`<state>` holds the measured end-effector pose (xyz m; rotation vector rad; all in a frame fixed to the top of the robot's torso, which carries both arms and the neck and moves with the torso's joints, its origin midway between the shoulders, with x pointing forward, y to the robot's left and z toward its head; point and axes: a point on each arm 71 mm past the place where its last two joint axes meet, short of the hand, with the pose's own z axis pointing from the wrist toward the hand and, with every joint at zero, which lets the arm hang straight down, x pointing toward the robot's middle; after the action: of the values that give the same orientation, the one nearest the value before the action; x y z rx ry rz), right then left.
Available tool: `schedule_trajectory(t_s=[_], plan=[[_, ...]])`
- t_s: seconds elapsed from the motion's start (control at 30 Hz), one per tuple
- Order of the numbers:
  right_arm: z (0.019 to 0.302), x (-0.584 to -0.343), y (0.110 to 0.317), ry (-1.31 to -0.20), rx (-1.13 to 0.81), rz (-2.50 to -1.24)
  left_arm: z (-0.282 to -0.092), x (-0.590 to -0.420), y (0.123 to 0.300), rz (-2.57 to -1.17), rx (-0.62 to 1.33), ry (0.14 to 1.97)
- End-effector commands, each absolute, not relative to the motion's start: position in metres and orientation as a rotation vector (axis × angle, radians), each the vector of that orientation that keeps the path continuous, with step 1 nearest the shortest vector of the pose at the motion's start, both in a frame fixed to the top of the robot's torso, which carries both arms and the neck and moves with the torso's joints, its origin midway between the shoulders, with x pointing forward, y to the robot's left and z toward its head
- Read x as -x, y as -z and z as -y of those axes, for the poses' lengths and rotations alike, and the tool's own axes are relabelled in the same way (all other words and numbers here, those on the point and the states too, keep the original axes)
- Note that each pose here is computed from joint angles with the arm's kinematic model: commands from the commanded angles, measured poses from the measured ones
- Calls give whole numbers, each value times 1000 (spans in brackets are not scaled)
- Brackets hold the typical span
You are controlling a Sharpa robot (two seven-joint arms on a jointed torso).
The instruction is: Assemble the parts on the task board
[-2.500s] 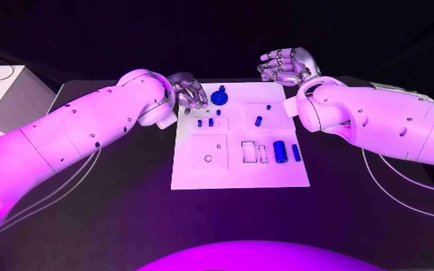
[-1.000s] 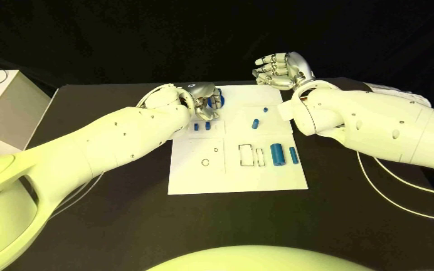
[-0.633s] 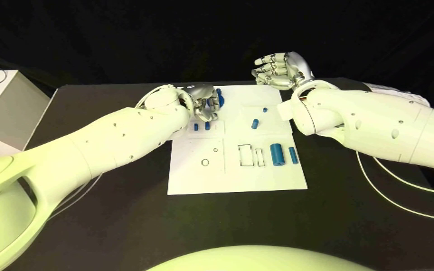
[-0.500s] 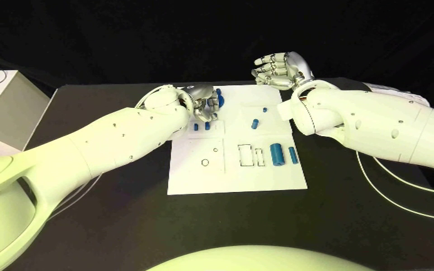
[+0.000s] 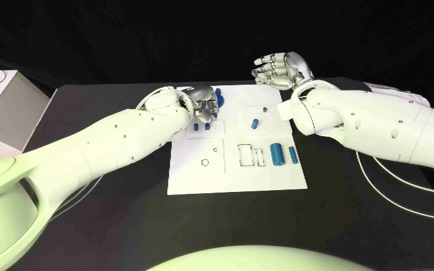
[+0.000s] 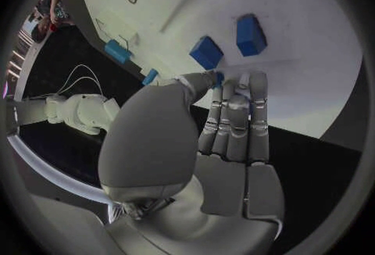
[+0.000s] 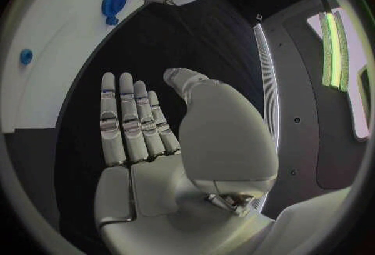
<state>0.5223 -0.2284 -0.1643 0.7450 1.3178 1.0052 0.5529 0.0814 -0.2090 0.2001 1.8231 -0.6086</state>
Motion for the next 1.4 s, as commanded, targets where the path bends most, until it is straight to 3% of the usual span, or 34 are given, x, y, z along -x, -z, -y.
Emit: schedule_trajectory(t_s=[0.03,0.73,1.4], plan=[[226,-522,163,-1024,-727,-1319,-79,-552,211,-1824,-195,619],[225,-522,163,-1028,-726,-1322,-77,-553,215,-1842,-195,642],[225,-522,164,-1028,-726,-1322,-83,-553,210,-1744,-117,694]])
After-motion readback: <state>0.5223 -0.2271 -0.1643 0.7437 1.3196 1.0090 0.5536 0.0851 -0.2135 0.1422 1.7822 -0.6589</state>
